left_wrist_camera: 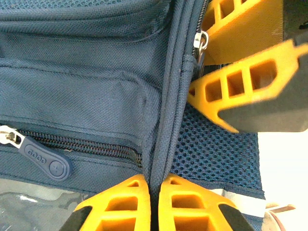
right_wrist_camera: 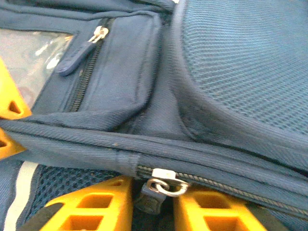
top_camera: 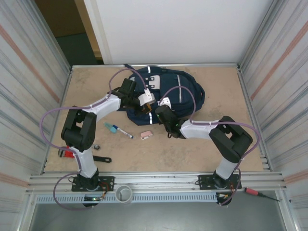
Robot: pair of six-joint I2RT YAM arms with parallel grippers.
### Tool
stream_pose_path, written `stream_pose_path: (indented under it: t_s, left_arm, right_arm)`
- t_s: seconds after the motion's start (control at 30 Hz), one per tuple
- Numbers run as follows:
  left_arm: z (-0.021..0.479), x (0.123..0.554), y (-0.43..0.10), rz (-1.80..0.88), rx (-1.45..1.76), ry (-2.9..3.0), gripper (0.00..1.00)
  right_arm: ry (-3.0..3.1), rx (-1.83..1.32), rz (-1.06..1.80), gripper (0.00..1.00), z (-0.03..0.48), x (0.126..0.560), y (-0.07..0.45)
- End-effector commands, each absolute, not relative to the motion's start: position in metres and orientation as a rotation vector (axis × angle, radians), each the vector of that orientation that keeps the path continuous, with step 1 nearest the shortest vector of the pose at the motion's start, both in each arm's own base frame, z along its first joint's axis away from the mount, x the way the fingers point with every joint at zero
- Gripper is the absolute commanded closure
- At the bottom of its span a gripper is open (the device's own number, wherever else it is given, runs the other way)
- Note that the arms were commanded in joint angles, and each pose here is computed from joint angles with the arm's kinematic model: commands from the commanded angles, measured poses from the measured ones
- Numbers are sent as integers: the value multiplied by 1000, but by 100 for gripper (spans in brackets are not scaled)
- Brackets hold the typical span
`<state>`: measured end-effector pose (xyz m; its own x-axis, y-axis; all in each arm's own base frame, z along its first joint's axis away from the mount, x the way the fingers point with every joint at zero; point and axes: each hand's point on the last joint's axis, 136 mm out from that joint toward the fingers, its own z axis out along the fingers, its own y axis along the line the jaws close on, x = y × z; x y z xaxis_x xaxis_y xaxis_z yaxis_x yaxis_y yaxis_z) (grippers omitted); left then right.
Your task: Pack books, pencil case, and school supplies into a backpack
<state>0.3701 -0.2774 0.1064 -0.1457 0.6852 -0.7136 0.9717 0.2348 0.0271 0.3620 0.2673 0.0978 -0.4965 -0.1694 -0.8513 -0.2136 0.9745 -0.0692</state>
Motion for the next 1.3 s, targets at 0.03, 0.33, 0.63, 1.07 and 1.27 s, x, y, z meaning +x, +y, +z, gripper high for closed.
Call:
stream_pose_path:
  t_s: [0.03,0.33,0.63,1.07,1.27]
  left_arm:
    - [124,364,-283,-666,1517,1867,100]
    - [102,368,-279,-590,1563,1915,100]
    - [96,370,-277,-559,1575,1933,100]
    - [94,371,-274,-527,1575,1936,100]
    - [93,371,-272,-513,1578,1936,100]
  right_arm:
    - [2062,-185,22,81,116,367,263]
    - [2087,-179,15,93,121,356,250]
    - [2179,-168,92,100,112,353,228]
    - [2277,-231,426,100,98,345,212]
    - [2302,-168,438,100,95,344,182]
